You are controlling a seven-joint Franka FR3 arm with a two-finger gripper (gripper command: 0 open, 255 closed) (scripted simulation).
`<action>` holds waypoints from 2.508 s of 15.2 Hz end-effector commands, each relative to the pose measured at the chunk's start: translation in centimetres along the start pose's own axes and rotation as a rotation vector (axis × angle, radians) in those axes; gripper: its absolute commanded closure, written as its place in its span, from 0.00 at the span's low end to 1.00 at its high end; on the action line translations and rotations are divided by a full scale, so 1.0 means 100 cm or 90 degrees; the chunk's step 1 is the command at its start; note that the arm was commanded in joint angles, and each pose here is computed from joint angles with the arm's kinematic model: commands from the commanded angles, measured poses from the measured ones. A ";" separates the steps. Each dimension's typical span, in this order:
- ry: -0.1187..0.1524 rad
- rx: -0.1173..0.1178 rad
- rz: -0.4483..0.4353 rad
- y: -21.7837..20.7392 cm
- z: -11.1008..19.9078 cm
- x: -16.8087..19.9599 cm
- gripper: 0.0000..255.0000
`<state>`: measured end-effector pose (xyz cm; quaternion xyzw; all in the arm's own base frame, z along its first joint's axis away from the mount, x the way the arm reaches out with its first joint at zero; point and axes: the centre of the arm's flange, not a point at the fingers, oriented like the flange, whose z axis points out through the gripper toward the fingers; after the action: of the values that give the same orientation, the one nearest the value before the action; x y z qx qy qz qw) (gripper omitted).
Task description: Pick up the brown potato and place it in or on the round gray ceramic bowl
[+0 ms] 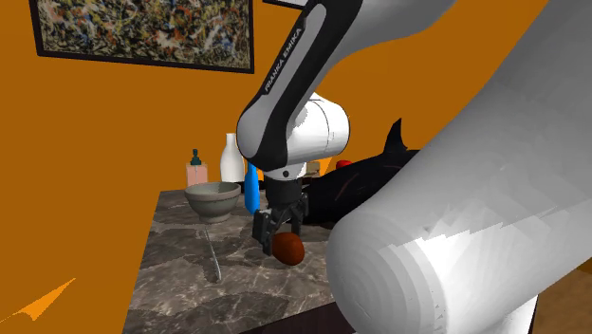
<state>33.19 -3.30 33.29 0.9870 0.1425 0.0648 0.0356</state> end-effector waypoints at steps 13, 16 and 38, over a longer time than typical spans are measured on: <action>-0.006 0.003 0.003 0.000 0.003 -0.003 1.00; -0.006 0.003 0.003 0.002 -0.012 -0.001 1.00; -0.006 0.003 0.003 0.012 -0.127 0.013 1.00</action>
<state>32.97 -3.43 45.51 0.9878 0.1399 0.0597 0.0339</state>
